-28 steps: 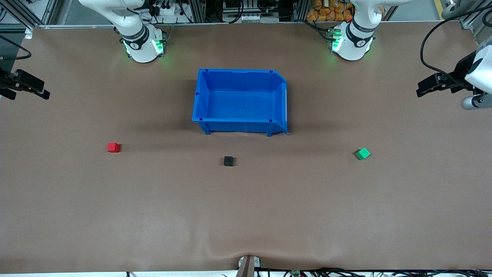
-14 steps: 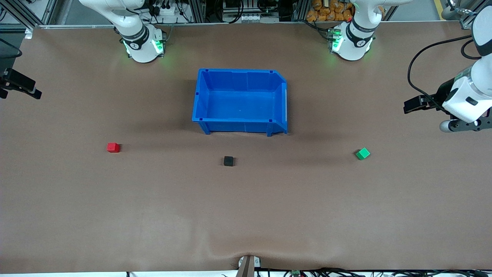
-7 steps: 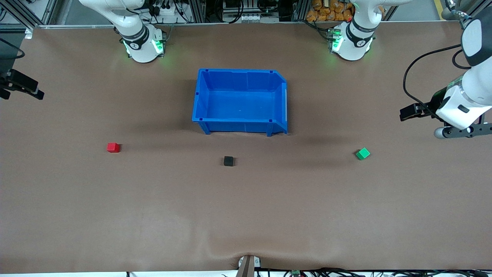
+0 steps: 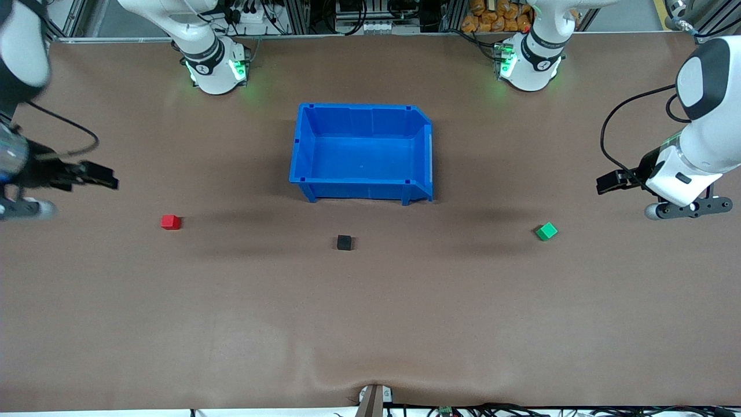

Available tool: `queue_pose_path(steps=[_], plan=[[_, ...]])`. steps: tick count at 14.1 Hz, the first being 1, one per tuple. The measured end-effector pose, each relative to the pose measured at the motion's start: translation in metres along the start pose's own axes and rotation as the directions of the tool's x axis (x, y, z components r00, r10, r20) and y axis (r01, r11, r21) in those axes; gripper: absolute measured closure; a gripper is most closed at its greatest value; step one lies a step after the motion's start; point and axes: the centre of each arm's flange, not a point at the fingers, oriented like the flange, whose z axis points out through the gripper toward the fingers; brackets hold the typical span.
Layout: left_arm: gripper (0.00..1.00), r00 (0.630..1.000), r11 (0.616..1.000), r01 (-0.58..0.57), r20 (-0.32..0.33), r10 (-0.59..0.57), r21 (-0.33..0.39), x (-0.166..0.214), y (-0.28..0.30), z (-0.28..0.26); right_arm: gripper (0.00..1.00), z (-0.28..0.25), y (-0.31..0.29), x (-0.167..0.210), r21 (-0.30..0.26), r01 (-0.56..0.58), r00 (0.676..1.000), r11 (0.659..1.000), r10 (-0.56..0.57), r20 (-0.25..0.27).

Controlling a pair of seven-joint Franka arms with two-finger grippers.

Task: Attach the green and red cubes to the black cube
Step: 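Lower the right gripper to the red cube while the left gripper reaches the green cube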

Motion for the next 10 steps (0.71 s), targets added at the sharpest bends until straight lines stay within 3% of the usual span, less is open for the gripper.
queue_pose_path(steps=[2, 6, 8, 10], plan=[[0.0, 1.0, 1.0, -0.001, -0.005, 0.001, -0.001, 0.001, 0.001, 0.009, 0.0, 0.038, 0.014, 0.024, -0.001, -0.023, 0.999, 1.0, 0.023, 0.029], [0.0, 1.0, 1.0, -0.009, -0.016, 0.009, -0.003, 0.0, 0.005, 0.027, 0.0, 0.064, 0.071, 0.031, 0.102, -0.117, 0.992, 0.988, 0.111, 0.063], [0.0, 1.0, 1.0, -0.011, -0.016, 0.011, -0.004, -0.001, 0.006, 0.034, 0.0, 0.078, 0.056, 0.034, 0.11, -0.094, 0.991, 0.989, 0.083, 0.101], [0.0, 1.0, 1.0, -0.013, -0.026, 0.013, -0.006, -0.002, 0.007, 0.05, 0.0, 0.098, 0.033, 0.041, 0.082, -0.057, 0.991, 0.995, 0.046, 0.126]])
